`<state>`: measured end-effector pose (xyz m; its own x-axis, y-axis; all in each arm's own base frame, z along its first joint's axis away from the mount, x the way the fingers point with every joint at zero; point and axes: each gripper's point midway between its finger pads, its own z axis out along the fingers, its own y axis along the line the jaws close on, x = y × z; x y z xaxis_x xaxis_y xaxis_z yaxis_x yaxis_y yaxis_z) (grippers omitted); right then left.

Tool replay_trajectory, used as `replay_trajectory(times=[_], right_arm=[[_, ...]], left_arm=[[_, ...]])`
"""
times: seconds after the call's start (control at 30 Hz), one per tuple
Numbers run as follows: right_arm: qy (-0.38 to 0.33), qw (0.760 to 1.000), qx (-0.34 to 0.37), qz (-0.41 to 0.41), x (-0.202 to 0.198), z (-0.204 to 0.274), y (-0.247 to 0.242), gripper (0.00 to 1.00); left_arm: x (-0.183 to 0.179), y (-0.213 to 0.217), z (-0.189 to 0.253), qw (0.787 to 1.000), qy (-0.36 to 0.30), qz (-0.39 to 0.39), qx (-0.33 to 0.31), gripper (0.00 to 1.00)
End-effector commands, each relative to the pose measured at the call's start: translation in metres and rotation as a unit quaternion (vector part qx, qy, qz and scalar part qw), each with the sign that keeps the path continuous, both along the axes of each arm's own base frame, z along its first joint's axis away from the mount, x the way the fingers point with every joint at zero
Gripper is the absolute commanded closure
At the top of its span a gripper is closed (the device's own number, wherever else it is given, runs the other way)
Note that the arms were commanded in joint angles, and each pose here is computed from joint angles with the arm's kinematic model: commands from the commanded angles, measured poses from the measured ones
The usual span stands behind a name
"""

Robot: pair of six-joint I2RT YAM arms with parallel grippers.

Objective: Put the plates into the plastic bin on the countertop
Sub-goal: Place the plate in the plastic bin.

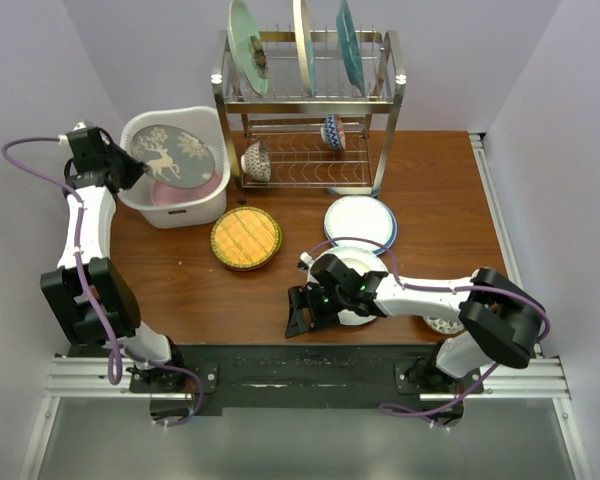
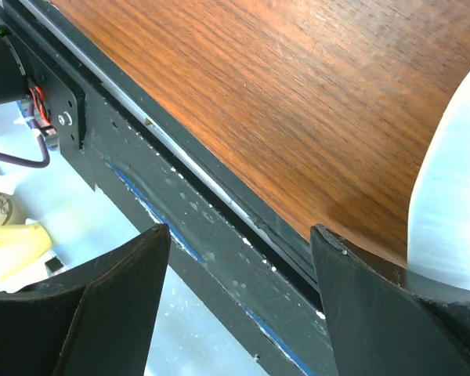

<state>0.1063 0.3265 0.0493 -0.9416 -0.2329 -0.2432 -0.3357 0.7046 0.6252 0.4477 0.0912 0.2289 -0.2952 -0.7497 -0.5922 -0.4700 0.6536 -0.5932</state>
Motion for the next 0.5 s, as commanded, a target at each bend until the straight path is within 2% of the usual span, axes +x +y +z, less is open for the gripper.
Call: replay_trajectory(times=[0.0,0.47], right_arm=[[-0.015,1.0,-0.001,-0.002,0.006,0.002,0.0,0.24],[-0.017,1.0,-0.002,-0.006,0.008,0.003,-0.002,0.24]], left_arm=[[0.03,0.005,0.045,0.996,-0.093,-0.006,0.006,1.0],[0.043,-0.009,-0.025,0.997,-0.018,-0.074,-0.008,1.0]])
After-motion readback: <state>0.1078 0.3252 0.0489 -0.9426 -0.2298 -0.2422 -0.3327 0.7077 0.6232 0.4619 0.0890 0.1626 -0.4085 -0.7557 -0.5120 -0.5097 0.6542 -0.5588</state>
